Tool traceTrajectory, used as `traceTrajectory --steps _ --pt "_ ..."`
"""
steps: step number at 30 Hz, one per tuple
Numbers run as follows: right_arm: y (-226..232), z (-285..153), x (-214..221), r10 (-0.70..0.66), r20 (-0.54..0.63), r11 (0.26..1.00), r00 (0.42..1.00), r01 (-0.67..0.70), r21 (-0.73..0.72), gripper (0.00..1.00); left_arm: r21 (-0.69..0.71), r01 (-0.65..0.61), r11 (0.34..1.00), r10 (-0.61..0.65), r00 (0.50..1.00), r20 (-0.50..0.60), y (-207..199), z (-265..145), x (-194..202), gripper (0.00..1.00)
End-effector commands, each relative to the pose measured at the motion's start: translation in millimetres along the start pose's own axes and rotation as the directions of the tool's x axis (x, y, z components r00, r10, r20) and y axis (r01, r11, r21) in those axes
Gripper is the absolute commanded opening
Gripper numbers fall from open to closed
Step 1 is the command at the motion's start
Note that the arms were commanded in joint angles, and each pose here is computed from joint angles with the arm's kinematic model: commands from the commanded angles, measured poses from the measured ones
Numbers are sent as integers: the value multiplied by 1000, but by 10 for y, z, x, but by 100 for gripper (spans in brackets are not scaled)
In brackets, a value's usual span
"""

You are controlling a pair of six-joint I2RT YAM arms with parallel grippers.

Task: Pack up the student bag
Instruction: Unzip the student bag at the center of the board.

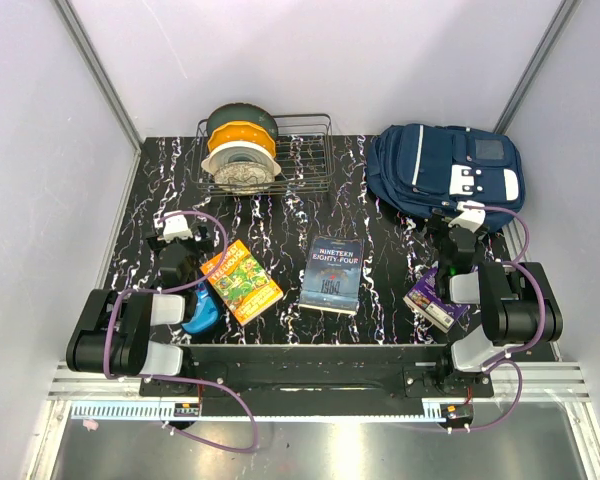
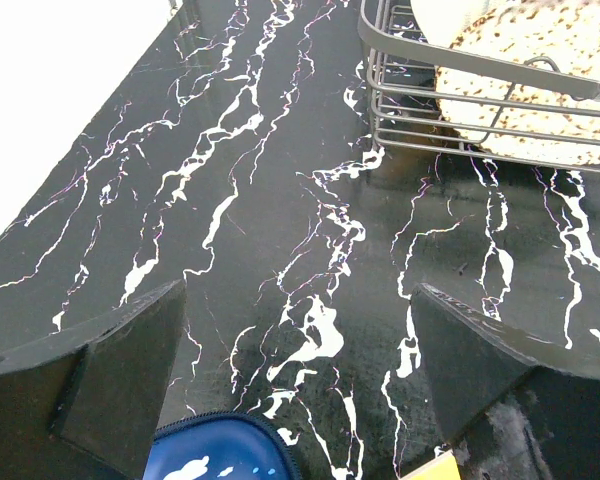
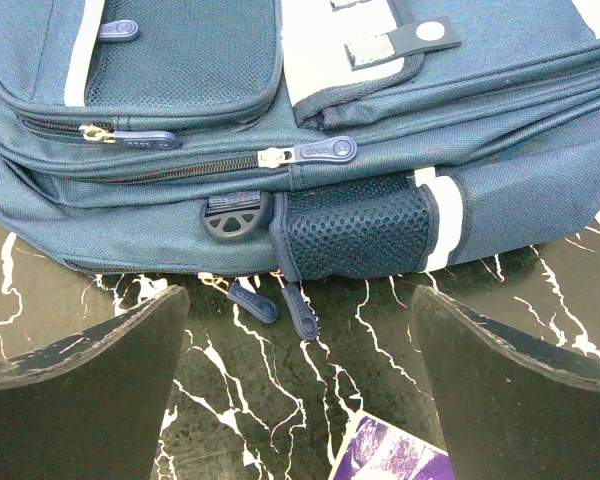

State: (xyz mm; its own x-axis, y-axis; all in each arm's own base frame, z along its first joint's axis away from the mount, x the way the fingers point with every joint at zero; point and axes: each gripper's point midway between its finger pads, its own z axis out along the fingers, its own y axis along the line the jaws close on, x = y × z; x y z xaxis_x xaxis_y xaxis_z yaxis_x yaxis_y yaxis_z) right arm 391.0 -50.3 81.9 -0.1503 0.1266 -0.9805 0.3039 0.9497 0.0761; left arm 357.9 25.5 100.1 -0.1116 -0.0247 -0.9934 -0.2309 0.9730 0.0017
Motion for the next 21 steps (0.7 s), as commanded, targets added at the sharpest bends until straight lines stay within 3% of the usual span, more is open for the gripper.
traceTrajectory --steps 1,7,9,11,12,13,14,16,18,19,21 --pt "32 45 -244 23 81 1000 996 -22 -9 100 21 25 999 -27 995 96 -48 58 -279 99" --pt "24 36 -248 15 83 1000 996 -15 -8 100 21 27 999 -28 995 96 -46 60 -277 99" --pt "-21 3 -307 37 98 999 994 -39 18 100 -51 48 998 -42 993 113 75 45 -313 99" --pt "-100 -40 -526 67 128 995 989 -76 70 100 -37 61 997 -57 993 102 55 11 -305 99" --pt "-153 -72 -348 50 24 993 998 -52 105 100 -42 52 998 -47 992 119 71 4 -330 99" --pt "-141 -71 -641 116 64 984 991 -124 124 100 -43 55 998 -49 992 116 74 0 -328 99" --pt "-188 -136 -446 132 -51 978 990 -122 170 100 -40 60 997 -55 992 115 73 -20 -314 99" --pt "-164 -142 -783 225 -7 956 974 -220 196 100 -31 69 997 -63 984 165 77 -59 -401 99" --pt "-262 -235 -820 274 -33 926 961 -255 278 100 -27 76 997 -71 983 169 95 -136 -354 99" --pt "-203 -284 -1044 347 0 906 938 -335 261 100 -23 81 996 -76 980 185 92 -148 -391 99" --pt "-73 -348 -1057 312 -49 938 949 -299 177 100 -57 79 995 -66 978 197 149 -153 -436 99"
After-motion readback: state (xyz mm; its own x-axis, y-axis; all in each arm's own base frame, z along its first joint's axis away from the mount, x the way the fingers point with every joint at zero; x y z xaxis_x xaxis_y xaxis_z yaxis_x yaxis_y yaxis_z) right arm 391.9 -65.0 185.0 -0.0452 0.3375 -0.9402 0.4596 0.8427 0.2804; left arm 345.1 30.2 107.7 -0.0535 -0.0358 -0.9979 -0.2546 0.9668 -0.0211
